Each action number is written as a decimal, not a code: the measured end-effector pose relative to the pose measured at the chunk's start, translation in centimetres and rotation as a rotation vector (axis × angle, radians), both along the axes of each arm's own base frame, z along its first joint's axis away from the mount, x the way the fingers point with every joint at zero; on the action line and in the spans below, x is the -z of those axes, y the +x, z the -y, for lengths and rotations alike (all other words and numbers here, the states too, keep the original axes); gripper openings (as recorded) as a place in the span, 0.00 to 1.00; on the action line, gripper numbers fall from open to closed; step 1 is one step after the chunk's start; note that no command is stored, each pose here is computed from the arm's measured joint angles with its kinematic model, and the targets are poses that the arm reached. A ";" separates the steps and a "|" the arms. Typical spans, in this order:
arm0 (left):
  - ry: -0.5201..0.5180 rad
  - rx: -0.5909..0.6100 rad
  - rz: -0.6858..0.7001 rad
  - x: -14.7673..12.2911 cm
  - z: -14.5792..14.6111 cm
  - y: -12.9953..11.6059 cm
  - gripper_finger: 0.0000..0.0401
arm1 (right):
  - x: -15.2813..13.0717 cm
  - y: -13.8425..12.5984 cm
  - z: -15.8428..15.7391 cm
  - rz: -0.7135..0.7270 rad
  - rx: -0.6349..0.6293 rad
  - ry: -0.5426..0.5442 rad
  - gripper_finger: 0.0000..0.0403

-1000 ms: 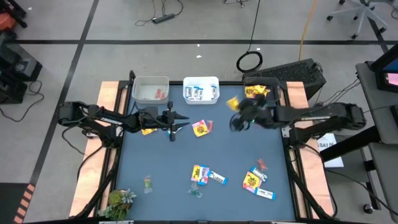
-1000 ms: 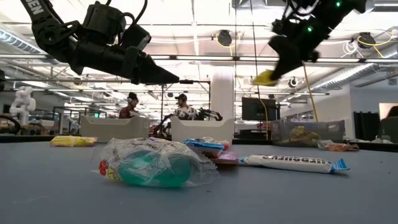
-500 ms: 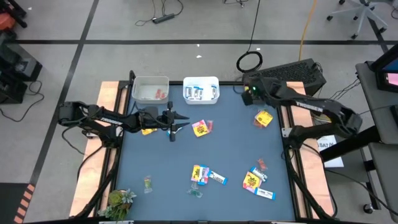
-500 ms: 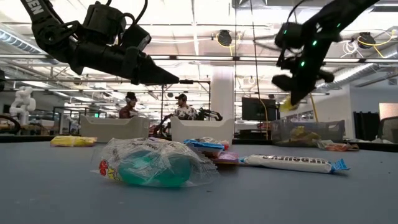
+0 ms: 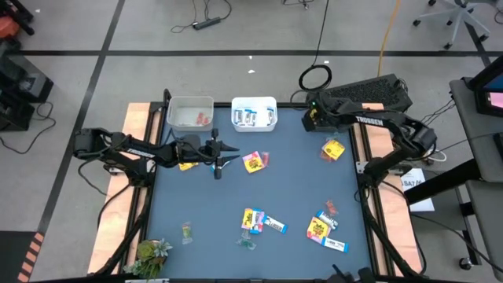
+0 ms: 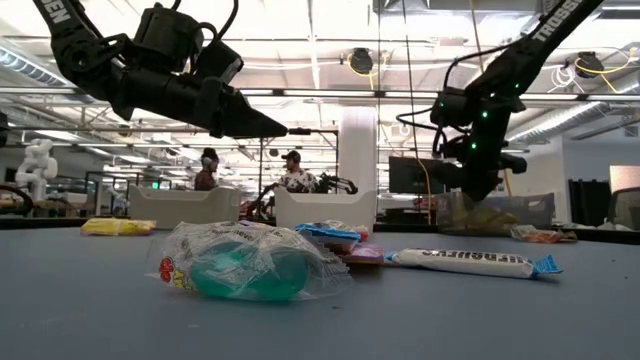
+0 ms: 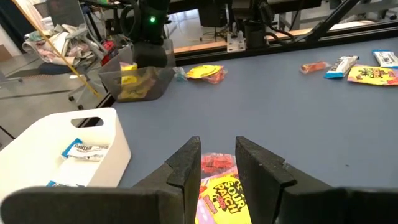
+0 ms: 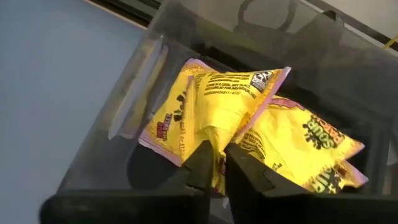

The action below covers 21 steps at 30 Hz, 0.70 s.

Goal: Sort candy
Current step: Put the yellow candy pack into the black bin

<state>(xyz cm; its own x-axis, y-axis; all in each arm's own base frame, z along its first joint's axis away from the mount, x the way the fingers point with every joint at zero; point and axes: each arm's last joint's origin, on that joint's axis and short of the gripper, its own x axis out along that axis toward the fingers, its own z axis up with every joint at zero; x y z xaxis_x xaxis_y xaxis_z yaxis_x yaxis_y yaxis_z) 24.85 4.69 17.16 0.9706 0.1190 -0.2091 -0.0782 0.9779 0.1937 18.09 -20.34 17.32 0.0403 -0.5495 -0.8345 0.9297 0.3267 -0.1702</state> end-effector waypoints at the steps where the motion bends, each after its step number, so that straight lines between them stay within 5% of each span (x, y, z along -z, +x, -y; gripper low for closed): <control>1: 0.000 0.000 0.000 0.0 0.0 0.0 0.26 | 0.0 0.0 0.0 -0.004 0.002 -0.001 0.11; 9: 0.000 0.000 0.000 0.0 0.0 0.0 0.26 | -1.8 -0.5 -0.5 0.044 0.009 -0.047 0.35; 13: 0.000 0.000 0.000 0.0 0.0 0.0 0.26 | -3.1 -0.8 -0.9 0.085 0.001 -0.085 0.39; 16: 0.000 0.000 0.000 0.0 0.0 0.0 0.26 | -3.3 -0.7 -0.9 0.117 -0.025 -0.076 0.32; 21: 0.000 0.000 0.000 0.0 0.0 0.0 0.26 | -2.0 -0.3 -0.3 0.121 -0.057 -0.017 0.04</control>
